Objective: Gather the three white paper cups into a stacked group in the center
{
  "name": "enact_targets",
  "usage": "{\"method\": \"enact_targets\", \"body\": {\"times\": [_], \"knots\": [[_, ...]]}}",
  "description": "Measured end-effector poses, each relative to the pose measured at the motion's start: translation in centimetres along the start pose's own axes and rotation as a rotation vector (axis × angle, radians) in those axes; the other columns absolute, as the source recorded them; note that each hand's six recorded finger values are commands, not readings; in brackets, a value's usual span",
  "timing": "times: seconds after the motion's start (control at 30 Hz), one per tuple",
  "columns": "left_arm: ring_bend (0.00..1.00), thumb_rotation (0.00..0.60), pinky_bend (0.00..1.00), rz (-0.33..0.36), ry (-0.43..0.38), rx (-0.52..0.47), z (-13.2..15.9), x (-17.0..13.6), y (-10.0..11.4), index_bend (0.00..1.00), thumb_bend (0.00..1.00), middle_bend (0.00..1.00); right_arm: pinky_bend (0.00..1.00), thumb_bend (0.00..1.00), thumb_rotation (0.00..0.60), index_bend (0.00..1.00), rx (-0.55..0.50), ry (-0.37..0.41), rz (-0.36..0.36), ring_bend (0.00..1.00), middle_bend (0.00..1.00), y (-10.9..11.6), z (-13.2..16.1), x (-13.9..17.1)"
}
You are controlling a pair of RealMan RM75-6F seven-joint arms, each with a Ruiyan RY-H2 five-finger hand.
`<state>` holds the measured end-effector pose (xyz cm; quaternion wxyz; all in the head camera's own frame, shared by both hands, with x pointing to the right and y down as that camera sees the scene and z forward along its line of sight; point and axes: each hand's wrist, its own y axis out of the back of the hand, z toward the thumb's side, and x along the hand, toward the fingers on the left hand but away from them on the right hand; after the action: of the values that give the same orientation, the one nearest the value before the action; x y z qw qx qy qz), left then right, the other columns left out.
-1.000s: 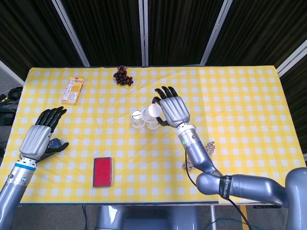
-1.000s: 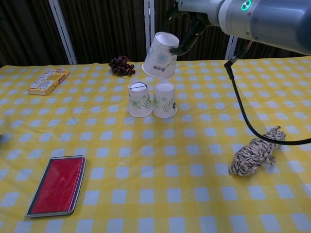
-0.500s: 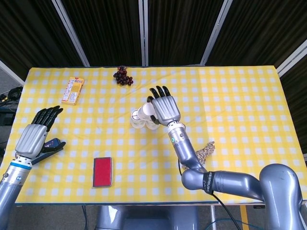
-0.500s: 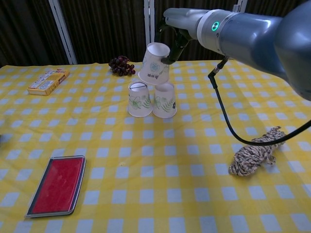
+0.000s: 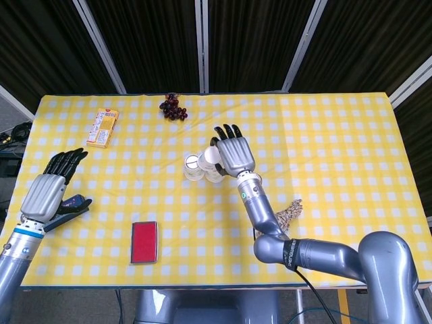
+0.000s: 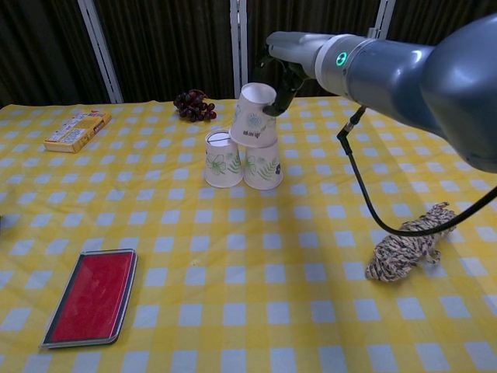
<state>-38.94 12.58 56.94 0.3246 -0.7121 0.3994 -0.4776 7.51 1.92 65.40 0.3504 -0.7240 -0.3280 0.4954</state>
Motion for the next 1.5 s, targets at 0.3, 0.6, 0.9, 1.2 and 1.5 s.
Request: {"method": "enact_targets", "body": {"times": [0.3, 0.6, 0.9, 1.2, 1.5], "knots": [[0.0, 0.6, 0.0, 0.004, 0.008, -0.006, -0.2, 0.1, 0.1, 0.0, 0.22, 0.0, 0.0, 0.23, 0.6, 0.31, -0.009, 0.012, -0.013, 0.0, 0.05, -0.3, 0.7, -0.2], [0.0, 0.6, 0.0, -0.002, 0.011, -0.004, -0.3, 0.2, 0.0, 0.0, 0.22, 0.0, 0.0, 0.19, 0.6, 0.14, 0.002, 0.02, -0.017, 0.0, 0.0, -0.1, 0.9, 0.0], [0.0, 0.6, 0.0, 0.007, 0.025, -0.001, -0.7, 0.2, 0.2, 0.0, 0.22, 0.0, 0.0, 0.18, 0.6, 0.11, 0.042, 0.007, -0.041, 0.0, 0.0, 1.0, -0.1, 0.9], [0.0, 0.6, 0.0, 0.023, 0.043, 0.011, -1.2, 0.0, 0.4, 0.0, 0.22, 0.0, 0.0, 0.18, 0.6, 0.09, 0.072, -0.098, -0.14, 0.0, 0.0, 4.5, -6.9, 3.7], [0.0, 0.6, 0.0, 0.02, 0.072, 0.061, -1.8, -1.3, -0.7, 0.0, 0.07, 0.0, 0.0, 0.16, 0.6, 0.03, 0.014, -0.289, -0.182, 0.0, 0.0, 3.2, -20.3, 13.1]]}}
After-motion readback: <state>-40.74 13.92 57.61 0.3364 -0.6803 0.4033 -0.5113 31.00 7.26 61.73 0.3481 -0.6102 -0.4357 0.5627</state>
